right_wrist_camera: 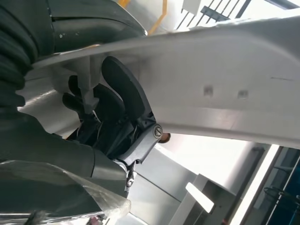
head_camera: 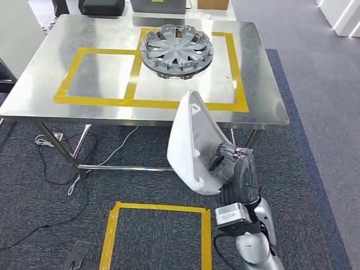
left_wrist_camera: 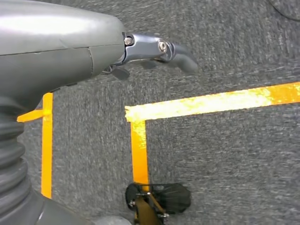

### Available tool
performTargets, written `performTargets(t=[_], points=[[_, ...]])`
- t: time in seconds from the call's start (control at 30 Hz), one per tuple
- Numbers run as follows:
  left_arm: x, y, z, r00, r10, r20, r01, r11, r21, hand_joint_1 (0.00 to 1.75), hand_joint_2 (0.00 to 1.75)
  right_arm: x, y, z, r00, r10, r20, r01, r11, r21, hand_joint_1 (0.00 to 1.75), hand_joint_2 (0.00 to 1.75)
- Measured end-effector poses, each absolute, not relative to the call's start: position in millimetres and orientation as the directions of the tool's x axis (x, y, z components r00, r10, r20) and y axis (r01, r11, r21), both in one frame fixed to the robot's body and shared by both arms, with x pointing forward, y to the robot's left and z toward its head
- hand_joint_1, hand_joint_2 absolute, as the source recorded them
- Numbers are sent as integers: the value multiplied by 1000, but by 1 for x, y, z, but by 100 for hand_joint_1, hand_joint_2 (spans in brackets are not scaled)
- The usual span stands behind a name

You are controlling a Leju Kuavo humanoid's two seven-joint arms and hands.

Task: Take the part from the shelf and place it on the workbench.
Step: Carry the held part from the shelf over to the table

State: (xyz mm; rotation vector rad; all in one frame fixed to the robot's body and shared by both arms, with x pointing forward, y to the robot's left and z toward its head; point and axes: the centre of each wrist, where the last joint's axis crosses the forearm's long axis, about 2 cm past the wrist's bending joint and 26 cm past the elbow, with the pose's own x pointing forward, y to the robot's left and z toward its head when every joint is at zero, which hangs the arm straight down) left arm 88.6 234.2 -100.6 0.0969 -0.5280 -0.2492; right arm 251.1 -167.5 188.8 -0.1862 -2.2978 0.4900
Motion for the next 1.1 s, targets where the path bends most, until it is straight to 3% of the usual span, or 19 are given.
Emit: performTargets(t=[1.1], points=[[97,233,-99,822,-293,488,243,956,165,0,175,254,-166,193,-704,263,660,-37,914,-404,175,175]])
